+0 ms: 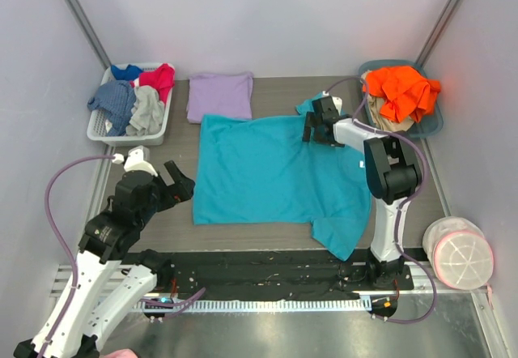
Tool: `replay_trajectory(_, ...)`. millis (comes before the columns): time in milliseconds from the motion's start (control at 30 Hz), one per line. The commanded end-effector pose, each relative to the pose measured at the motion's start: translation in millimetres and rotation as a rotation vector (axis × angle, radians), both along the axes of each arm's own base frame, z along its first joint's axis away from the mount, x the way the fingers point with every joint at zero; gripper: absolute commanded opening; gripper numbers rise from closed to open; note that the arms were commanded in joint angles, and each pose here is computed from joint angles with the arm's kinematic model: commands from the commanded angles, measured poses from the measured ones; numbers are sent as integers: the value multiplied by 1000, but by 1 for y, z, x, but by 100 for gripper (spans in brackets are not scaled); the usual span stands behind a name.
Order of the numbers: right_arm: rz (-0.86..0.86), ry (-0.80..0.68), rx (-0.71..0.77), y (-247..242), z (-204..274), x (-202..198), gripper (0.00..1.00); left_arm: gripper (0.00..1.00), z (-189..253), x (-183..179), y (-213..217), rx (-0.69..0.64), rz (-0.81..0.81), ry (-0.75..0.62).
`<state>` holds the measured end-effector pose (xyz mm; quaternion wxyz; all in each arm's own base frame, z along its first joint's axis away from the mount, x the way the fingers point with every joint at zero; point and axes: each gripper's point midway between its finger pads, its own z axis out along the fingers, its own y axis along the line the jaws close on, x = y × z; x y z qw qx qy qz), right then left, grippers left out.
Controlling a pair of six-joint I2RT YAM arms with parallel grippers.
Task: Fold and stack the t-shirts
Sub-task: Flatten the tshirt out
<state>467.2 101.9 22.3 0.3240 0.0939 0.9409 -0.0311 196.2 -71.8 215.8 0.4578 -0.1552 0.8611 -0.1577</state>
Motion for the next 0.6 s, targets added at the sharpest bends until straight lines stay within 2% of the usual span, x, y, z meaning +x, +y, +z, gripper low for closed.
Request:
replay_trajectory(0,20,93,-28,-6,-36,-1,100,100,2,-1,5,10,19,-9)
replay_trajectory(300,63,14,-34,5,5,44,100,100,0,3,7,39,21,-7)
replay_trajectory(400,65,-48,-23,7,41,52,100,100,0,8,7,55,21,-13)
replay_trajectory(567,60,-198,12,3,134,42,100,100,-5,19,3,67,23,1)
